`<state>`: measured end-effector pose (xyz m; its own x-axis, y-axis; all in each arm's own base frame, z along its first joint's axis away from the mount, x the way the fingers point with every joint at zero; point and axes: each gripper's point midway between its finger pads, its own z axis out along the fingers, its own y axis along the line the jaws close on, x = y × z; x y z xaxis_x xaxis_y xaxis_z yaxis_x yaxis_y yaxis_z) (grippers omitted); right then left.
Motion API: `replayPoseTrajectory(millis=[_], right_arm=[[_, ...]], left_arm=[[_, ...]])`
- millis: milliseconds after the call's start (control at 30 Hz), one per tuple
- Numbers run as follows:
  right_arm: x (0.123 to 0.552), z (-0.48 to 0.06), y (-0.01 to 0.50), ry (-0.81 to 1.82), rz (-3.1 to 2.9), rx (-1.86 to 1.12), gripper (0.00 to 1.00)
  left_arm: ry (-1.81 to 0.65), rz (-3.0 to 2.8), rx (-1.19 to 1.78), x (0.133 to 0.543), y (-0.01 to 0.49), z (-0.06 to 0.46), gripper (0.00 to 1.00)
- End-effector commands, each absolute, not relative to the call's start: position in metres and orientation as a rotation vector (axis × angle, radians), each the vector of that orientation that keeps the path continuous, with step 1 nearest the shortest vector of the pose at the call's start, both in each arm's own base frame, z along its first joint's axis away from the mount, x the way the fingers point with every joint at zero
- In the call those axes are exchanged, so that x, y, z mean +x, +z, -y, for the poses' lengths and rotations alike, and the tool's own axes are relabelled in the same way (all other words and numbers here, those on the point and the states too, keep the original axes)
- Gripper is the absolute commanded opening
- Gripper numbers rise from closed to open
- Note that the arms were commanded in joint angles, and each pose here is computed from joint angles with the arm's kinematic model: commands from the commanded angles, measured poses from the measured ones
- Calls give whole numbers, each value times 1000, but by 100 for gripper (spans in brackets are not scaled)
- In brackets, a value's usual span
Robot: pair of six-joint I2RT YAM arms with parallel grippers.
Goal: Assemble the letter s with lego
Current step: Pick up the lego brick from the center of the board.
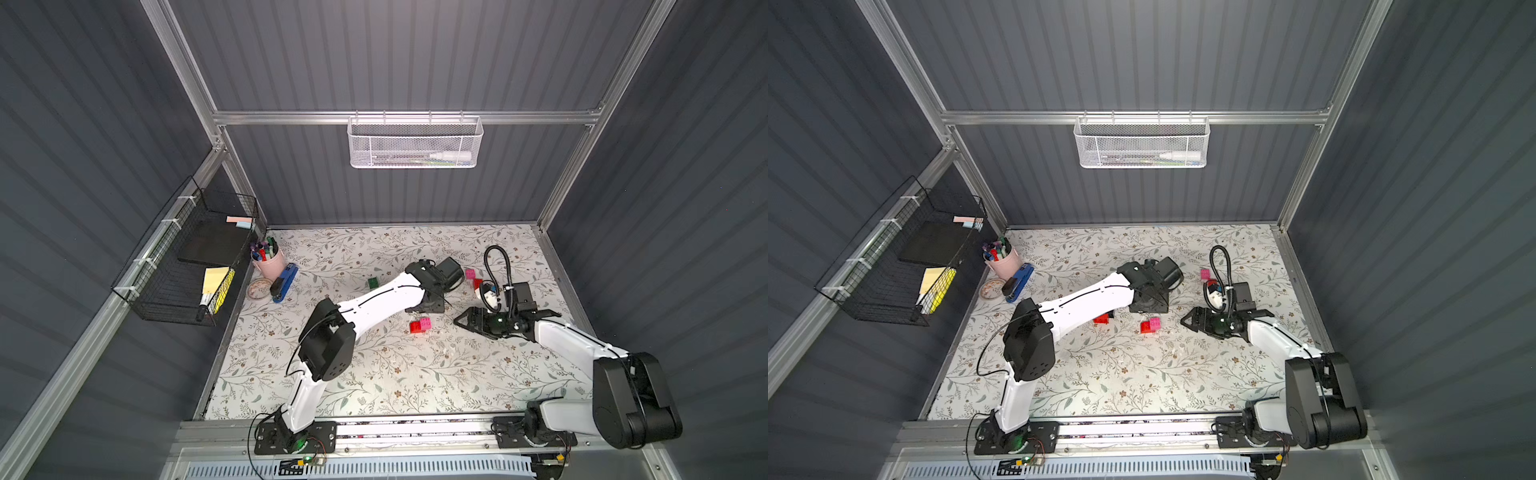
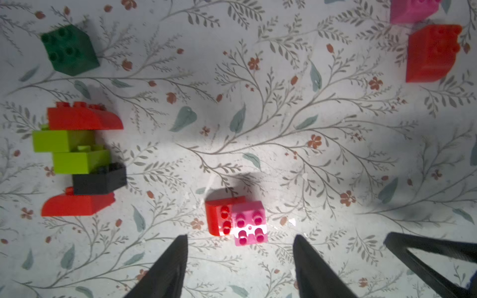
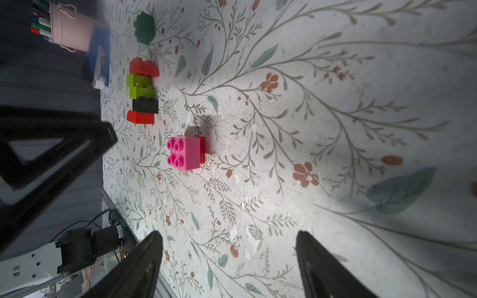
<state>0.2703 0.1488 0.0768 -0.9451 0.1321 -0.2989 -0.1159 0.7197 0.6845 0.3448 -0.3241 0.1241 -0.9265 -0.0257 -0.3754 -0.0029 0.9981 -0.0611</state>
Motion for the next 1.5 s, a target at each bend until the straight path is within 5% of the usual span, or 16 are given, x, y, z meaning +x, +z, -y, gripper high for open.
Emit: replayPoseTrajectory(millis=[0,433,833,1467], right_arm=[[273,-160,97,1119,-2542,-69,83],[275,-180,109,1079,-2557,-147,84],[285,-186,107,1054,-2595,-144,84],[295,-197,100,1052,-2636,-143,83]], left_arm=[[-38,-2786,-18,357,128,288,68],[-40,-2786,-204,446,85,222,70],[-74,-2795,-304,475,53,195,67],[-36,-2851,-276,480,27,182,37]])
